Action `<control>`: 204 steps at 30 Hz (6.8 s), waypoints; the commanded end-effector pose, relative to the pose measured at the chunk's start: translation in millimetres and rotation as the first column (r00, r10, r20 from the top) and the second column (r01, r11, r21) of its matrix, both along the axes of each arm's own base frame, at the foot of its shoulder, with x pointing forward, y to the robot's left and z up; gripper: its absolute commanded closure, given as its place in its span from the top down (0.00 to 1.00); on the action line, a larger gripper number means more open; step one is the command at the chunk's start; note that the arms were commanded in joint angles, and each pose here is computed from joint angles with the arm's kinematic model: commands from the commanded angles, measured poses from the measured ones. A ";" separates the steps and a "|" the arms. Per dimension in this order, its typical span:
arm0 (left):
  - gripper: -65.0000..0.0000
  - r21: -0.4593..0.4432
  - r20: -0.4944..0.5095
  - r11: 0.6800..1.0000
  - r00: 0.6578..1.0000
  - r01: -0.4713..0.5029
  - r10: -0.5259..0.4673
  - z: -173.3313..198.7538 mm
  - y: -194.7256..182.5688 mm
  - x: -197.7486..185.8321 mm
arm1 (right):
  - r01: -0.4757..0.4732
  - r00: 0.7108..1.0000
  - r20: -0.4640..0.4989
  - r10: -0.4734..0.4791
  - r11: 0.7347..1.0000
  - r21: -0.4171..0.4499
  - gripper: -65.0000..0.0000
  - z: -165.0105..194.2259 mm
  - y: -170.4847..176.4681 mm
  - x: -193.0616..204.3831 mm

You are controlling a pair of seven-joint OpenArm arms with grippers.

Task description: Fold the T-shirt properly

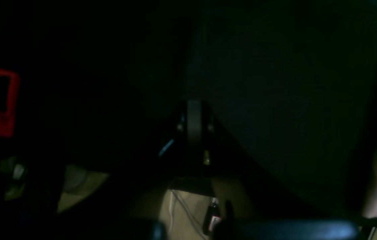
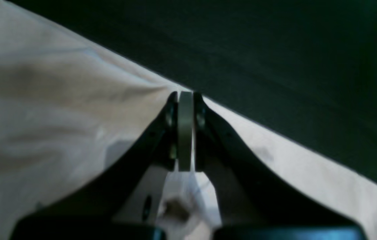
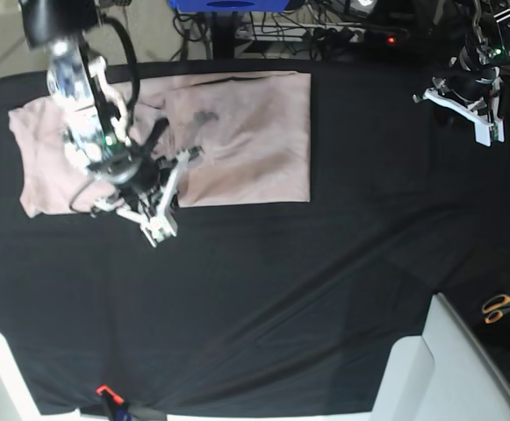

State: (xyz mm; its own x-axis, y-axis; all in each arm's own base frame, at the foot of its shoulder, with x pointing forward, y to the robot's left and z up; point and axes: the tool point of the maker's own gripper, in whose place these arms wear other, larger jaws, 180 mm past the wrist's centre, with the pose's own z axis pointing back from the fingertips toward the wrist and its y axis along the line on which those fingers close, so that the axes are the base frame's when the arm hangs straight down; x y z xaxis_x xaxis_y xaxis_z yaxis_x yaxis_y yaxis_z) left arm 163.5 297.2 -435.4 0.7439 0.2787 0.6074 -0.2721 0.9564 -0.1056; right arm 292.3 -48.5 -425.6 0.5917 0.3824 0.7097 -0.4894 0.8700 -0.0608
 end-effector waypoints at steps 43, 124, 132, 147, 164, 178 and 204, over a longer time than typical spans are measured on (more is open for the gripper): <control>0.00 0.016 0.057 1.000 0.998 0.006 -0.007 12.7 5.3 16.2 | 0.179 0.950 -0.272 -0.153 0.981 0.074 0.00 -33.8 -4.3 -115.2; 0.00 -0.042 0.079 0.996 0.994 0.073 -0.069 -13.2 -4.8 -0.6 | 0.591 0.725 -0.642 -0.250 0.704 0.394 0.30 -80.2 -194.4 -70.1; 0.00 -0.040 0.083 0.996 0.994 0.075 -0.072 -11.7 -5.0 0.1 | 0.542 0.768 -0.597 -0.233 0.733 0.411 0.00 -72.3 -187.8 -51.4; 0.00 -0.031 0.086 0.997 0.994 0.074 -0.071 -9.5 -1.6 0.9 | 0.465 0.862 -0.411 -0.298 0.787 0.405 0.00 -22.6 -215.4 -12.5; 0.00 -0.031 0.086 0.997 0.994 0.076 -0.073 -9.4 -1.7 1.1 | 0.562 0.816 -0.270 -0.511 0.812 0.160 0.00 8.1 -205.4 -7.0; 0.00 0.071 -0.007 0.984 0.987 0.163 -0.163 -22.6 -6.1 -8.2 | 0.388 0.907 -0.147 -0.395 0.919 -0.069 0.00 24.8 -92.3 -38.2; 0.00 0.073 -0.010 0.983 0.986 0.166 -0.165 -23.0 -5.6 -8.6 | 0.264 0.960 -0.048 -0.276 0.949 -0.170 0.00 7.1 27.6 -53.1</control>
State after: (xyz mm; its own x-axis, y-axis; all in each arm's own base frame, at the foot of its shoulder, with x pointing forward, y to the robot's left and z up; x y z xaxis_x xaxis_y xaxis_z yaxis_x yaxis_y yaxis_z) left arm 148.8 287.3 -467.1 0.7976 0.1235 0.5905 -0.1214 0.9917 -0.0433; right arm 229.4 -21.0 -429.4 0.7629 0.3127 0.5658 -0.2596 0.9497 -0.1749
